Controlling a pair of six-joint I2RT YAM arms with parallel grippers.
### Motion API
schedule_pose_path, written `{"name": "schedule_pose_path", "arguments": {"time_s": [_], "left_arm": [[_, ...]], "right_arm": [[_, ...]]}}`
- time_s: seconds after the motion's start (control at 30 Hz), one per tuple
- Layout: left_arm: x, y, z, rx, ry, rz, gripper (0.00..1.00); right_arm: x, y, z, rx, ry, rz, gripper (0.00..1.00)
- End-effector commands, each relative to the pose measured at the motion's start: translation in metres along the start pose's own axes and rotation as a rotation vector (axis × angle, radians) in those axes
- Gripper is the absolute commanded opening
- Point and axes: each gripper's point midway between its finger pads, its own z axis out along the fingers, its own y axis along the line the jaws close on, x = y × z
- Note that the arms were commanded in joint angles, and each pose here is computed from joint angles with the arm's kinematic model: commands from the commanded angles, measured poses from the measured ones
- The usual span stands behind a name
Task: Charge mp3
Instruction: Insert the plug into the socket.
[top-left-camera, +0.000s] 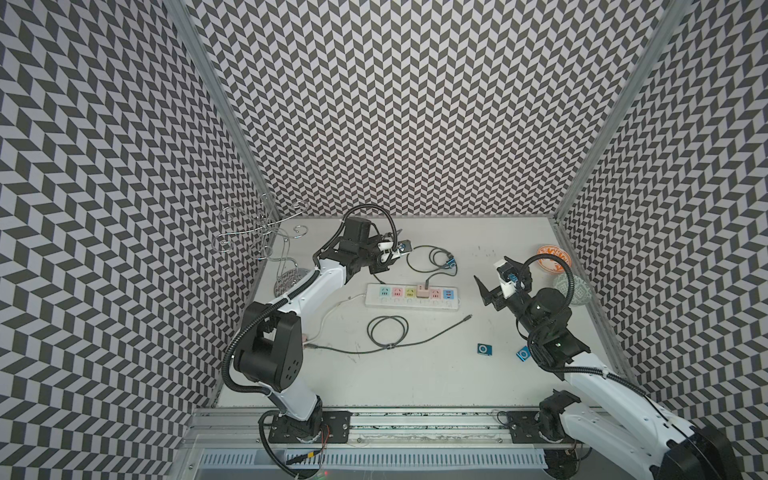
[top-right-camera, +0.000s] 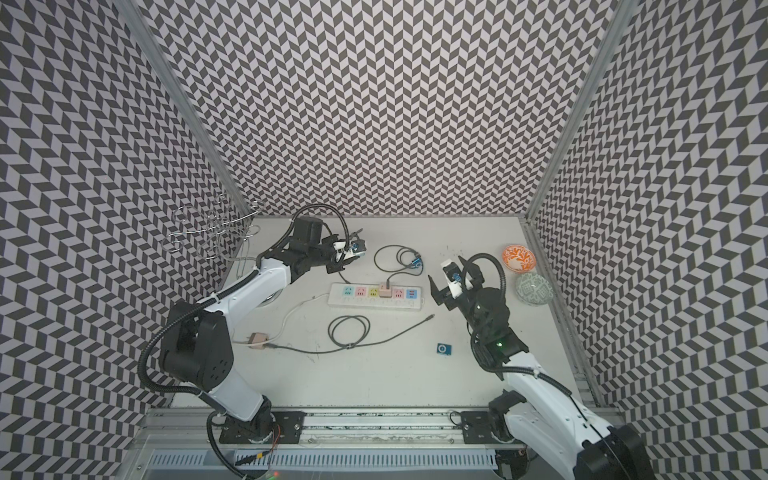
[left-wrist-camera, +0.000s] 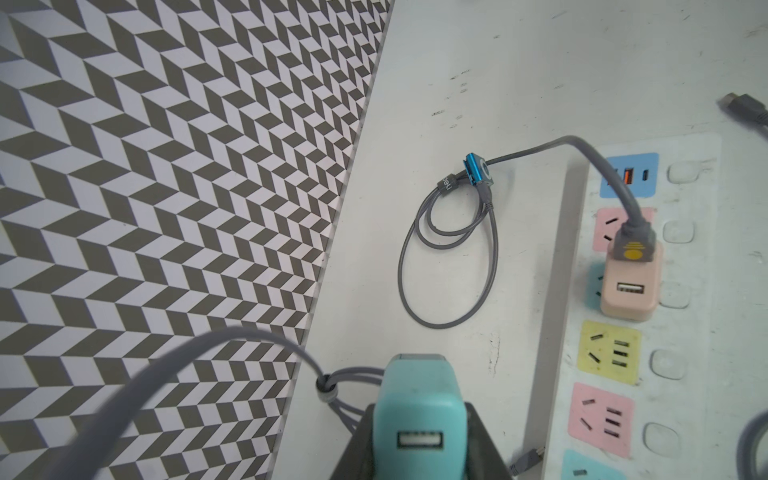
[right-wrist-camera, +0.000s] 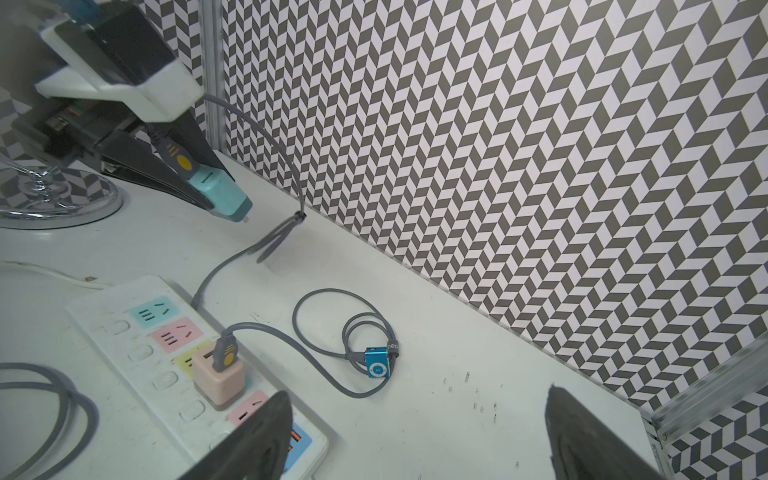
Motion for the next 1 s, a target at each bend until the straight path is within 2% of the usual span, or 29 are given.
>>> {"name": "schedule_pose_path", "arguments": {"time_s": [0.0, 0.23, 0.6, 0.97], "left_arm": [[0.009, -0.027, 0.016, 0.084, 0.025, 0.044, 0.0], [0.03, -0.054, 0.029, 0.157, 0.096, 0.035, 0.0], [0.05, -0.092, 0.024, 0.269, 0.155, -0.013, 0.0], [0.051, -0.108, 0.021, 0.34, 0.16, -0.03, 0.0]], "right_arm": [[-0.02, -0.006, -0.003, 0.005, -0.051, 0.012, 0.93], [-0.015, -0.005, -0.007, 0.007, -0.037, 0.002, 0.93], [-0.007, 0.0, -0.004, -0.014, -0.026, 0.004, 0.93], [-0.005, 0.001, -0.004, -0.022, -0.025, 0.009, 0.93]]}}
